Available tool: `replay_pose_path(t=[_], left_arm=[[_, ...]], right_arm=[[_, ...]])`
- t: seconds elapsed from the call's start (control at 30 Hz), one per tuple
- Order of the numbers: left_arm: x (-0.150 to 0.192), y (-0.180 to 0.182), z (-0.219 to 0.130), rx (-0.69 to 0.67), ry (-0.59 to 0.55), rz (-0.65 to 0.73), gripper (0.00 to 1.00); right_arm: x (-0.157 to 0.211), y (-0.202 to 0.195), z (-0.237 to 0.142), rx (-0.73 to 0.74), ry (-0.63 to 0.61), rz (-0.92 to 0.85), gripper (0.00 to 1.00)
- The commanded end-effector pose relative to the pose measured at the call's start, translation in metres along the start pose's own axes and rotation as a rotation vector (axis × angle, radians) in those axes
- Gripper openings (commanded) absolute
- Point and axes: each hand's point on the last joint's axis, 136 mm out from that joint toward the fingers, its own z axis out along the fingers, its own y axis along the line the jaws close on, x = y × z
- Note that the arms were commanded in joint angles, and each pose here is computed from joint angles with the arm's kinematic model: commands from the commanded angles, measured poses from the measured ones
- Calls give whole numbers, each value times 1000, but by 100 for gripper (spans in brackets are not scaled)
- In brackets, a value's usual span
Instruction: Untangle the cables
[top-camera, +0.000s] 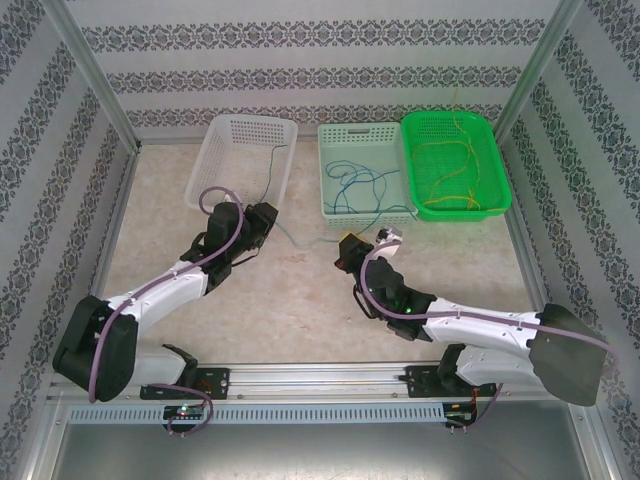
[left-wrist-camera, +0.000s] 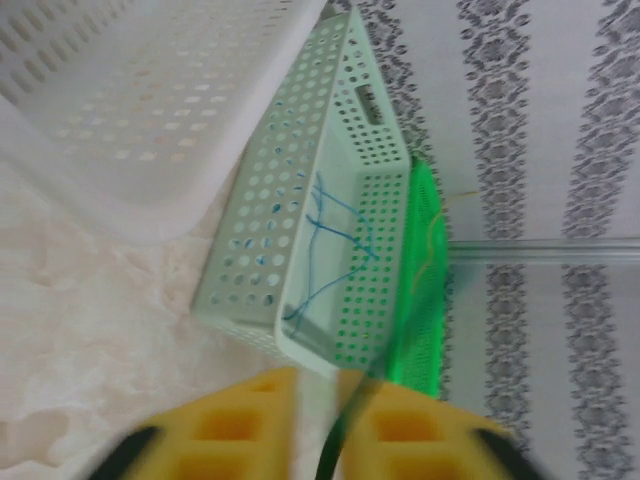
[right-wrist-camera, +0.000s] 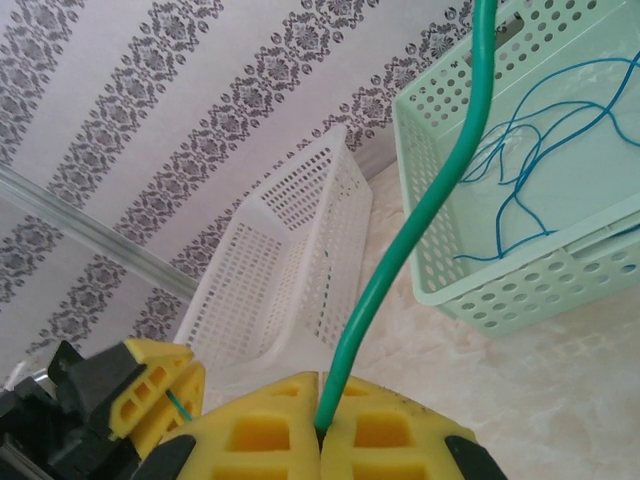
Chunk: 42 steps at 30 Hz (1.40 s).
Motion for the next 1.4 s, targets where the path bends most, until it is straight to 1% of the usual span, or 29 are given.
replay_pose_path(t=[0.0, 0.07, 0.13, 0.23, 0.3, 0.33, 0.4, 0.43, 0.53, 0.57, 0.63, 0.7, 0.77, 0.83, 0.9, 0.97, 1.03, 1.07, 1.13, 1.3, 1.37], left_arm=[[-14, -9, -22, -117, -34, 204, 79], [-23, -14, -37, -170, -55, 333, 89], [-31, -15, -49, -211, -71, 425, 97], [-44, -18, -67, -264, -104, 565, 100], [-54, -25, -80, -290, -138, 679, 100], [-58, -31, -85, -292, -150, 745, 100], [-54, -49, -89, -235, -123, 886, 99], [-44, -60, -87, -170, -73, 964, 96], [18, -91, -83, 144, 204, 1187, 80], [36, -94, -82, 211, 279, 1233, 78], [63, -93, -80, 269, 385, 1326, 75], [87, -89, -78, 300, 468, 1419, 74], [105, -82, -73, 317, 548, 1449, 71], [116, -78, -70, 342, 605, 1432, 70], [125, -74, -66, 360, 649, 1410, 70], [131, -67, -60, 349, 680, 1400, 68], [132, -60, -53, 316, 694, 1401, 66], [128, -56, -47, 277, 684, 1404, 63], [121, -51, -39, 214, 659, 1410, 61], [126, -45, -32, 214, 693, 1392, 60], [127, -43, -27, 205, 698, 1376, 58]], right_arm=[[-16, 8, 8, 25, -3, -30, 0], [-17, 2, 15, 56, 73, -39, 0], [-20, -3, 22, 79, 138, -45, 0], [-22, -6, 31, 71, 259, -34, 0], [-20, -7, 33, 59, 341, -41, 0], [-17, -7, 34, 56, 386, -57, 0], [-12, -7, 33, 73, 461, -109, 0], [-8, -8, 32, 88, 502, -139, 0], [4, -6, 35, 98, 606, -158, 0], [8, -1, 38, 77, 634, -151, 0], [13, 9, 43, 41, 668, -140, 0], [14, 18, 46, 15, 687, -138, 0], [11, 24, 48, -2, 693, -138, 0], [8, 27, 49, -8, 691, -134, 0], [4, 30, 49, -24, 683, -124, 0], [0, 35, 49, -49, 676, -109, 0], [-2, 39, 48, -68, 672, -103, 0], [-3, 41, 48, -74, 671, -103, 0], [-3, 44, 46, -92, 674, -100, 0], [-7, 50, 45, -129, 652, -81, 0], [-10, 54, 45, -152, 639, -71, 0]])
